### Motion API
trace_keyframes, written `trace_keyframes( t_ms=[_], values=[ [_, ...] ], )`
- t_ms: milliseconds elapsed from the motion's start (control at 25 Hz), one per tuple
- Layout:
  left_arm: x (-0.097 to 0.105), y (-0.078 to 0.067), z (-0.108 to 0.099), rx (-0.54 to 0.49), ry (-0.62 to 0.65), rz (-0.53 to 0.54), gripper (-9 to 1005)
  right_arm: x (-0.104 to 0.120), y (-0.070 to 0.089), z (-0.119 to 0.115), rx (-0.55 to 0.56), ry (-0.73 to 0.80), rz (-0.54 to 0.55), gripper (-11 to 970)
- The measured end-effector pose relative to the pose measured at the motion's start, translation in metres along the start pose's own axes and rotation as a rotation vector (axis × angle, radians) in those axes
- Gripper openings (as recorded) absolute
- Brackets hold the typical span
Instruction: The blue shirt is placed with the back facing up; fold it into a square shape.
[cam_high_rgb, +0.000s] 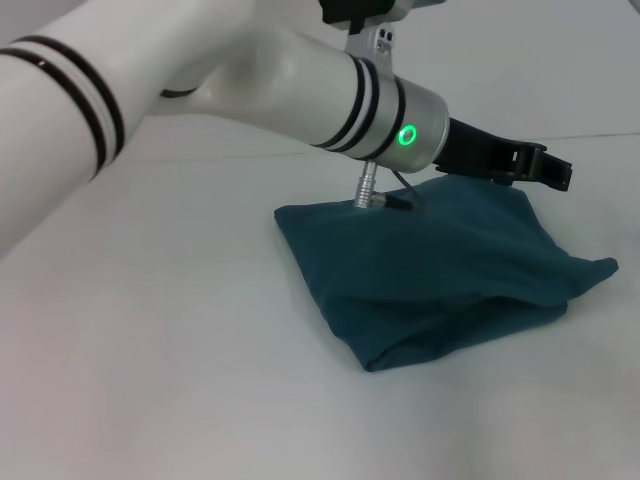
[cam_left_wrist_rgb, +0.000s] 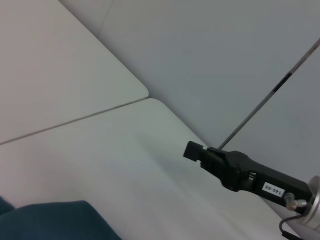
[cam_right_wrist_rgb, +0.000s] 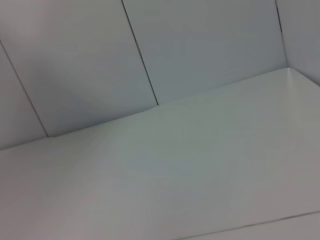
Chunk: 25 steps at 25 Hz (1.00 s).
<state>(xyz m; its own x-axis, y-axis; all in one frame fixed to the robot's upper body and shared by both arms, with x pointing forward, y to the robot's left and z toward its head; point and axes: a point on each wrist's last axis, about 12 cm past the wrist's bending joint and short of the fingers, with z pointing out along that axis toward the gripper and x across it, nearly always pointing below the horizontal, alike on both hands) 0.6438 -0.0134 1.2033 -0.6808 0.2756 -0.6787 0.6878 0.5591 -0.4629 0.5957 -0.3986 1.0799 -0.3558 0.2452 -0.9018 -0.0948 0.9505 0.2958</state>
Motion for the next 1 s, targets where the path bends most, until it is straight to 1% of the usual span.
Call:
trace_keyframes(
  t_ms=[120, 240, 360, 440, 480, 560, 600, 680, 760, 800, 840, 880, 920, 960, 1000],
  values=[
    [0.006, 0.009, -0.013, 0.018, -0.022, 0.004, 527, -0.003, 0.002, 0.001, -0.019, -0.002, -0.002, -1],
    [0.013, 0.021, -0.032, 0.044, -0.050, 0.009, 667, -0.010, 0.007, 0.001, -0.061, 0.004, -0.021, 7],
    [0.026, 0.045, -0.063, 0.084, -0.074, -0.008, 751, -0.021, 0.015, 0.001, -0.119, 0.027, -0.069, 16],
    [0.041, 0.065, -0.086, 0.112, -0.077, -0.027, 807, -0.030, 0.024, 0.000, -0.171, 0.045, -0.110, 21],
    [0.047, 0.072, -0.094, 0.122, -0.084, -0.034, 835, -0.036, 0.030, -0.001, -0.208, 0.058, -0.138, 24],
    [0.068, 0.091, -0.116, 0.138, -0.097, -0.045, 891, -0.046, 0.042, -0.003, -0.269, 0.084, -0.173, 30],
    [0.075, 0.096, -0.121, 0.143, -0.103, -0.045, 899, -0.053, 0.050, -0.005, -0.306, 0.103, -0.194, 32],
    [0.101, 0.113, -0.142, 0.142, -0.153, -0.056, 914, -0.064, 0.064, -0.010, -0.369, 0.143, -0.225, 38],
    [0.124, 0.125, -0.158, 0.136, -0.206, -0.048, 930, -0.076, 0.080, -0.016, -0.436, 0.189, -0.250, 43],
    [0.136, 0.129, -0.165, 0.129, -0.230, -0.036, 938, -0.081, 0.088, -0.019, -0.469, 0.218, -0.257, 46],
    [0.136, 0.129, -0.165, 0.129, -0.230, -0.036, 938, -0.088, 0.098, -0.022, -0.505, 0.252, -0.265, 49],
    [0.155, 0.134, -0.174, 0.120, -0.262, -0.007, 938, -0.091, 0.103, -0.023, -0.526, 0.277, -0.266, 52],
    [0.166, 0.135, -0.177, 0.117, -0.278, 0.015, 939, -0.095, 0.112, -0.024, -0.559, 0.331, -0.264, 54],
    [0.184, 0.137, -0.184, 0.108, -0.305, 0.047, 939, -0.098, 0.118, -0.026, -0.583, 0.385, -0.261, 57],
    [0.187, 0.137, -0.186, 0.106, -0.309, 0.053, 939, -0.099, 0.126, -0.026, -0.608, 0.452, -0.258, 60]
  ],
)
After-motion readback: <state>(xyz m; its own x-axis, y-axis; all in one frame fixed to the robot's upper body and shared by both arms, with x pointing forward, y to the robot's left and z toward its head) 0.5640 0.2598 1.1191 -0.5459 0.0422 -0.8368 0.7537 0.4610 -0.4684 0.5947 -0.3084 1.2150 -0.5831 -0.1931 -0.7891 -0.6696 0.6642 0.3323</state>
